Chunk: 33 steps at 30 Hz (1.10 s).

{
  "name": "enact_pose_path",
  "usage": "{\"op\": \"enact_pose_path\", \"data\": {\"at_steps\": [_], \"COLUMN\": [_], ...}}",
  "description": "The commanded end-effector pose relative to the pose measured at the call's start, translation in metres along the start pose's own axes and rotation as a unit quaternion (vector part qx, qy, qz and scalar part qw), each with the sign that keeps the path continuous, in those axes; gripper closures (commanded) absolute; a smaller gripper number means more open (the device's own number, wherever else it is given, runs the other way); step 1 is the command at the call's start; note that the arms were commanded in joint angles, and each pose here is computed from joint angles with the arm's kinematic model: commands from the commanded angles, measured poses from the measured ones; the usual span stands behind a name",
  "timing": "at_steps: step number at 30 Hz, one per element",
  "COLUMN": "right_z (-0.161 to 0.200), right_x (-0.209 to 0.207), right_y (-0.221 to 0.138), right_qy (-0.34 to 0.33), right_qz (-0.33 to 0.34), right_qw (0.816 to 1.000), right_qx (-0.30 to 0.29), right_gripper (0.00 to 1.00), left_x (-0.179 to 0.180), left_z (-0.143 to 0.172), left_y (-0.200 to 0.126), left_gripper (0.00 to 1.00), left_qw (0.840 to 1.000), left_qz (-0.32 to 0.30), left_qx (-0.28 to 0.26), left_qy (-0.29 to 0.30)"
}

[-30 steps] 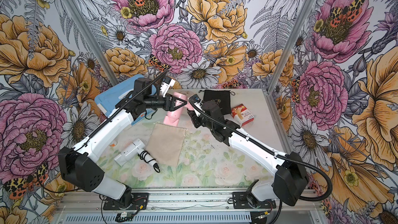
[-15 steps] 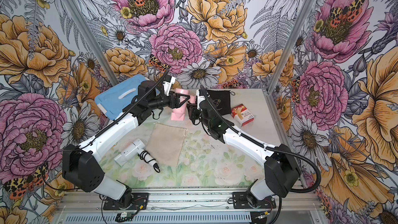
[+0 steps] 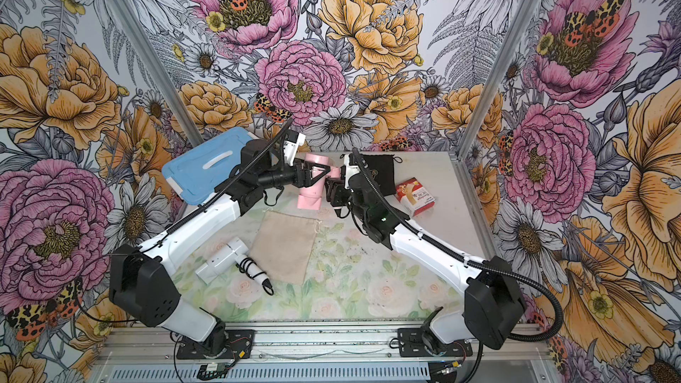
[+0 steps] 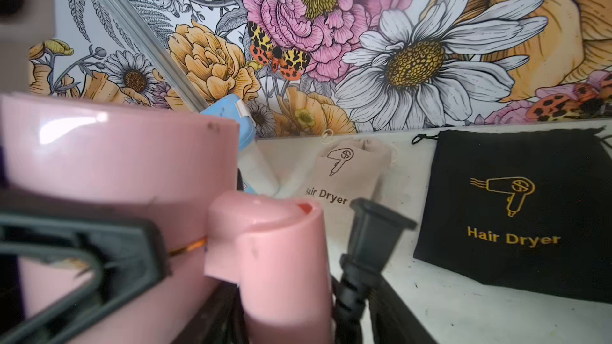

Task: Pack away hair dryers
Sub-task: Fold the hair dryer.

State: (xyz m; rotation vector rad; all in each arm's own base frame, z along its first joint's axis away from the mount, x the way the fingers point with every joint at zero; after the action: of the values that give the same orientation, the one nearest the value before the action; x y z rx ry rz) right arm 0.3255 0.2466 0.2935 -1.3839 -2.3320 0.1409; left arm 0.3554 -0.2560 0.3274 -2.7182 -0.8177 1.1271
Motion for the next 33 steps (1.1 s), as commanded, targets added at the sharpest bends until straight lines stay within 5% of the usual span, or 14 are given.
{"op": "enact_pose_path", "data": {"at_steps": [1,13,21,33], "right_z": [-0.006,0.027,0.031,0.021], "right_x": [0.005,-0.044,-0.084,-0.025], "right_y": [-0.018,-0.055,-0.032,0.006], "right_qy": [-0.009,0.003,0.036,0.061], "right_qz": [-0.011,0.06,0.079,-0.031], "right_qw": [1.0,0.998,0.995,0.997], "right_qx": [-0.014,0.01,0.043,0.035], "right_gripper": [0.34,0.3,0.29,0.3], "left_x": [-0.009,-0.002,-0.015,-0.027], "left_z": [-0.007,-0.021,-0.017,-0.009], "left_y": [0.001,-0.008,-0.006,0.008], "left_gripper": [0.66,0.62,0.59,0.58], "left_qw": [1.0,1.0,1.0,0.999], "left_qz": [0.026,0.007,0.012,0.027], "left_qx": [-0.004,-0.017,-0.01,0.004], "left_qy": [0.003,0.002,0.012,0.017]}}
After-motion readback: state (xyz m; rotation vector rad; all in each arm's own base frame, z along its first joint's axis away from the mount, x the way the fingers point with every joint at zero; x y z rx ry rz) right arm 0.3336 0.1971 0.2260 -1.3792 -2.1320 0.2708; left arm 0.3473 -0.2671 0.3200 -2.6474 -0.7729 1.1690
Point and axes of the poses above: each gripper's point midway between its finger pads, its own y axis out along the fingers, its own x axis along the line the jaws close on, z = x × y, the point moved 5 cm from there along -y, back along the fingers, and after that the axes turned 6 degrees about -y, right-handed, at the moved point
